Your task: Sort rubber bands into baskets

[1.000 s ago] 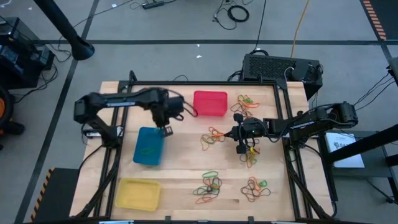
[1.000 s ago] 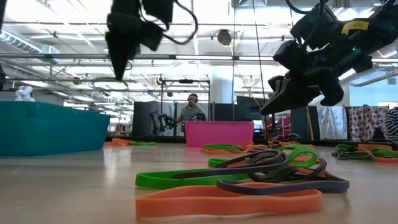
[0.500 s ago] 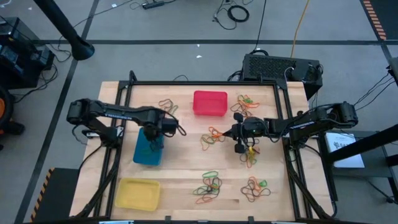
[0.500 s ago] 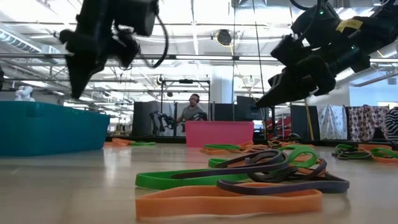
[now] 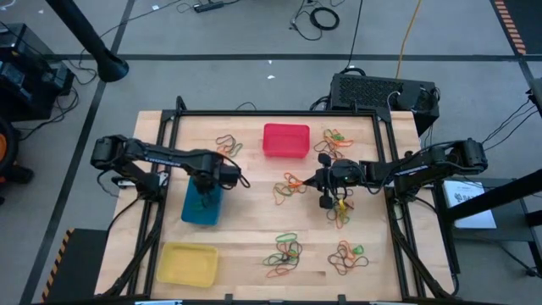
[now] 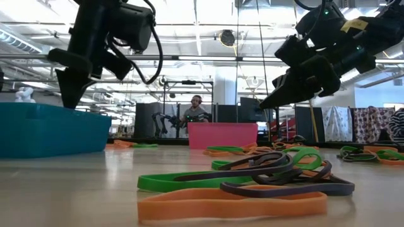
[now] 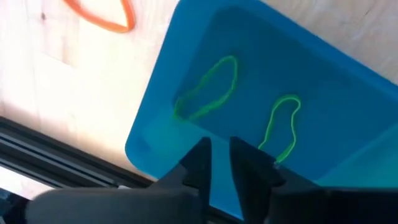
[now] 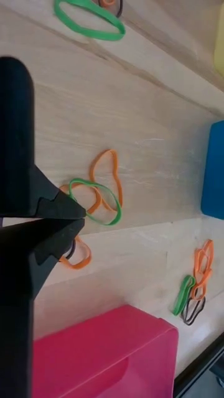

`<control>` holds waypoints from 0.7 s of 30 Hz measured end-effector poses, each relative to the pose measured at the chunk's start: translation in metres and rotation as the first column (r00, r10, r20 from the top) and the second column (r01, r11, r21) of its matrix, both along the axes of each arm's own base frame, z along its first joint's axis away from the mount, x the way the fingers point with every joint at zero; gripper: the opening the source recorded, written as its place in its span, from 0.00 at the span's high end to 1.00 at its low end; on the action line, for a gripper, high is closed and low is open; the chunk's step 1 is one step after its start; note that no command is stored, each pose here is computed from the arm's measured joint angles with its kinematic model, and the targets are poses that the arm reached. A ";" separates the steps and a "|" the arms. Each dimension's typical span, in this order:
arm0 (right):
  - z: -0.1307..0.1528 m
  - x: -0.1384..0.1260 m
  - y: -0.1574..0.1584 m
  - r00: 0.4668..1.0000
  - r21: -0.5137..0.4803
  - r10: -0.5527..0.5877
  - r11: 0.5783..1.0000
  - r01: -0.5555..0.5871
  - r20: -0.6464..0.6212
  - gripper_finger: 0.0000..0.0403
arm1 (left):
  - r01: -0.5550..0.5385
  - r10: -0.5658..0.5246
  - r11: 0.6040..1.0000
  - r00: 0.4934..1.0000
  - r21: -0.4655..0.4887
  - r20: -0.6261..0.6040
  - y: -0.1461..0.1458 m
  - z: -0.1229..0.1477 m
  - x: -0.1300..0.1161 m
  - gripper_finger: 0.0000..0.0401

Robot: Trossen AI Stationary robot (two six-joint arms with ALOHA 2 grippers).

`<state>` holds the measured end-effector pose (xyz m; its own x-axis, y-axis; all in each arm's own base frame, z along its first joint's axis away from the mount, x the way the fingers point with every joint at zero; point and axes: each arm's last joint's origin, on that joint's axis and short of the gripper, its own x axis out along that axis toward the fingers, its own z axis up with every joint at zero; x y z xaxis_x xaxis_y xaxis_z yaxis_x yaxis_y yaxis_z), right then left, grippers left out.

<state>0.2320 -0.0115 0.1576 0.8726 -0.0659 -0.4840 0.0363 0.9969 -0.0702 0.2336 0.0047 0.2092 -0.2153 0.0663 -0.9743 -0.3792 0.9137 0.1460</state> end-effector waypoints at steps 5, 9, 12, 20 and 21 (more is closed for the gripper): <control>0.000 0.000 0.000 1.000 -0.006 0.003 1.000 -0.003 -0.003 1.00 | 0.067 -0.067 0.998 0.998 -0.020 0.013 0.000 0.005 0.003 0.76; -0.003 -0.004 -0.002 0.998 -0.041 -0.029 0.999 0.026 -0.052 1.00 | 0.104 -0.103 0.995 0.993 -0.009 0.056 0.005 0.014 0.009 0.76; 0.002 -0.009 -0.012 0.977 -0.113 -0.206 0.973 0.199 -0.057 1.00 | 0.150 -0.156 0.987 0.980 0.054 0.127 0.009 0.022 0.019 0.76; 0.036 -0.032 -0.050 0.846 -0.115 -0.500 0.866 0.487 -0.184 1.00 | 0.341 -0.380 0.924 0.876 0.175 0.299 0.033 0.031 0.038 0.76; 0.039 -0.036 -0.058 0.818 -0.111 -0.539 0.842 0.527 -0.203 1.00 | 0.353 -0.393 0.919 0.862 0.176 0.320 0.039 0.034 0.037 0.76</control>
<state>0.1957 -0.0690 0.1963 0.5674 -0.5174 -0.6406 0.5392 0.8214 -0.1859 0.2711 0.0437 0.2435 0.1920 0.1831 -0.9642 -0.0570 0.9829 0.1753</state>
